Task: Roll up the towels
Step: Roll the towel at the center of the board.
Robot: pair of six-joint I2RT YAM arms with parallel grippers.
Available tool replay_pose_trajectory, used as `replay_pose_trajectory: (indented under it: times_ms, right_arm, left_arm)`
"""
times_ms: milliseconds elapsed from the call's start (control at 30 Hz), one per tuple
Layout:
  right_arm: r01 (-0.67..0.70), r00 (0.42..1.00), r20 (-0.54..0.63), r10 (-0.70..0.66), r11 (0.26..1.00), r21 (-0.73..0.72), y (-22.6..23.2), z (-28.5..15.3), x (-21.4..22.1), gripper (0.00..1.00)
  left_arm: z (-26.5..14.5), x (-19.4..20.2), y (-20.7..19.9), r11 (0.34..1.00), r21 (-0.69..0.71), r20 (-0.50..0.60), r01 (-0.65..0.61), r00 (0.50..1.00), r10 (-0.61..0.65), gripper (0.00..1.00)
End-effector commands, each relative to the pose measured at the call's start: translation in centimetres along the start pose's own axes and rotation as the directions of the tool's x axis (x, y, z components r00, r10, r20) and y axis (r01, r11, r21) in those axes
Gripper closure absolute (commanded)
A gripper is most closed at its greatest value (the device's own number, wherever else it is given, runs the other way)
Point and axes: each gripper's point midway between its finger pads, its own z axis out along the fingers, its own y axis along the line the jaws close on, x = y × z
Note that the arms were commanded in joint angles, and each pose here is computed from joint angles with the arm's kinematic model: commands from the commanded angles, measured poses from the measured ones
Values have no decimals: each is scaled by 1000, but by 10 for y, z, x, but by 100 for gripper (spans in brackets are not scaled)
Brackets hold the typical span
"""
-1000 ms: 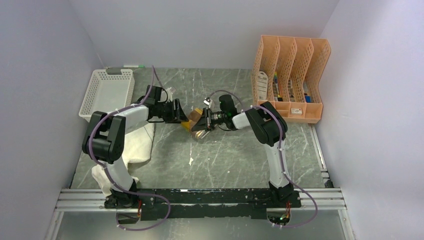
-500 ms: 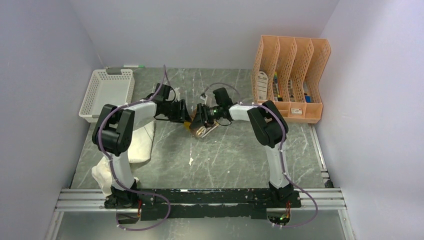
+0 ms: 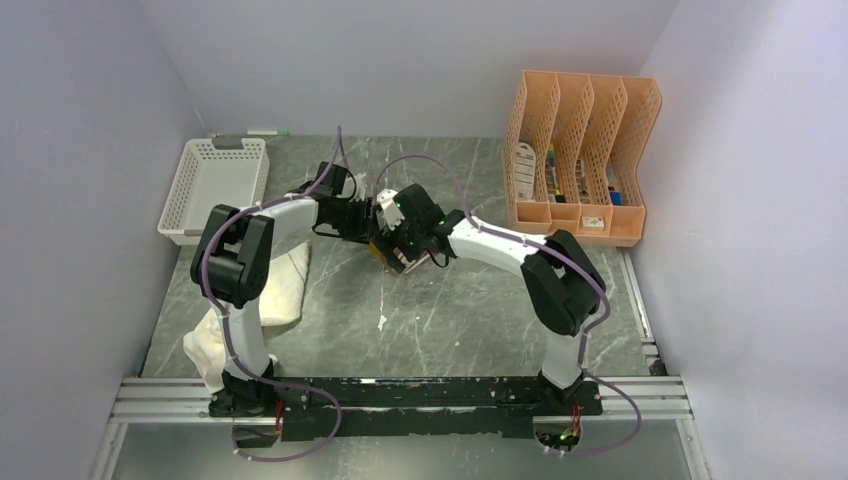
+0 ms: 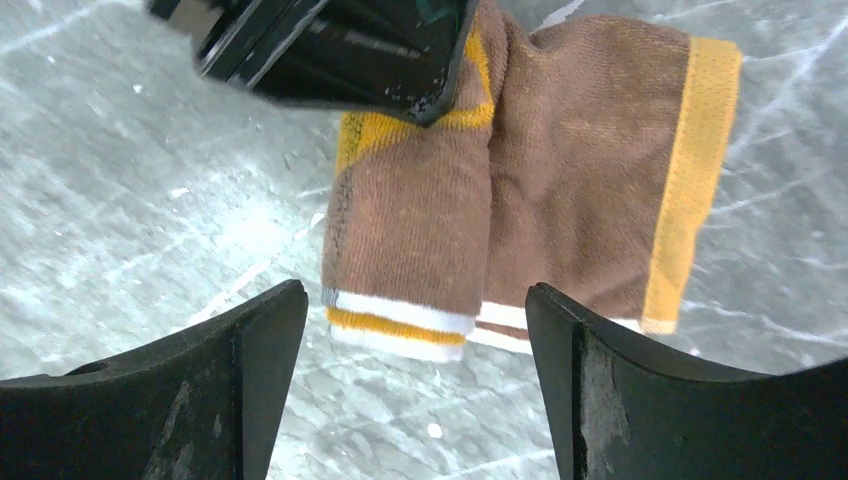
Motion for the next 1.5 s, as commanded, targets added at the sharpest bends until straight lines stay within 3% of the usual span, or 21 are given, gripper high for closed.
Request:
replay_pose_trajectory:
  times_ms: [0, 533, 667, 767, 867, 1100, 1200, 1300, 1467]
  right_arm:
    - [156, 987, 19, -160, 976, 154, -14, -13, -7, 18]
    - [284, 959, -84, -272, 924, 255, 16, 27, 1, 18]
    - [325, 944, -164, -285, 890, 320, 10, 36, 17, 21]
    - [327, 941, -197, -275, 887, 325, 8, 42, 27, 31]
    - [297, 950, -192, -247, 905, 306, 11, 46, 32, 51]
    - [219, 968, -179, -175, 938, 267, 10, 47, 39, 81]
    - [125, 986, -133, -100, 974, 188, 13, 45, 37, 86]
    - [-15, 998, -62, 20, 997, 70, 14, 37, 30, 87]
    - [-195, 980, 16, 199, 970, -145, 17, 23, 16, 88]
  left_arm:
    - [17, 44, 27, 996, -94, -146, 3, 989, -17, 44]
    - [24, 52, 30, 996, -85, -184, 16, 982, -31, 43]
    - [25, 54, 30, 997, -78, -191, 23, 981, -37, 43]
    - [25, 54, 29, 997, -75, -194, 23, 980, -38, 43]
    - [24, 53, 28, 997, -73, -194, 22, 980, -36, 42]
    - [20, 43, 27, 997, -68, -182, 21, 983, -33, 41]
    - [9, 27, 26, 998, -50, -135, 37, 990, -44, 40]
    - [-19, -8, 18, 996, 12, 15, 85, 996, -85, 38]
    - [-67, -46, 10, 998, -3, 211, 68, 975, -65, 35]
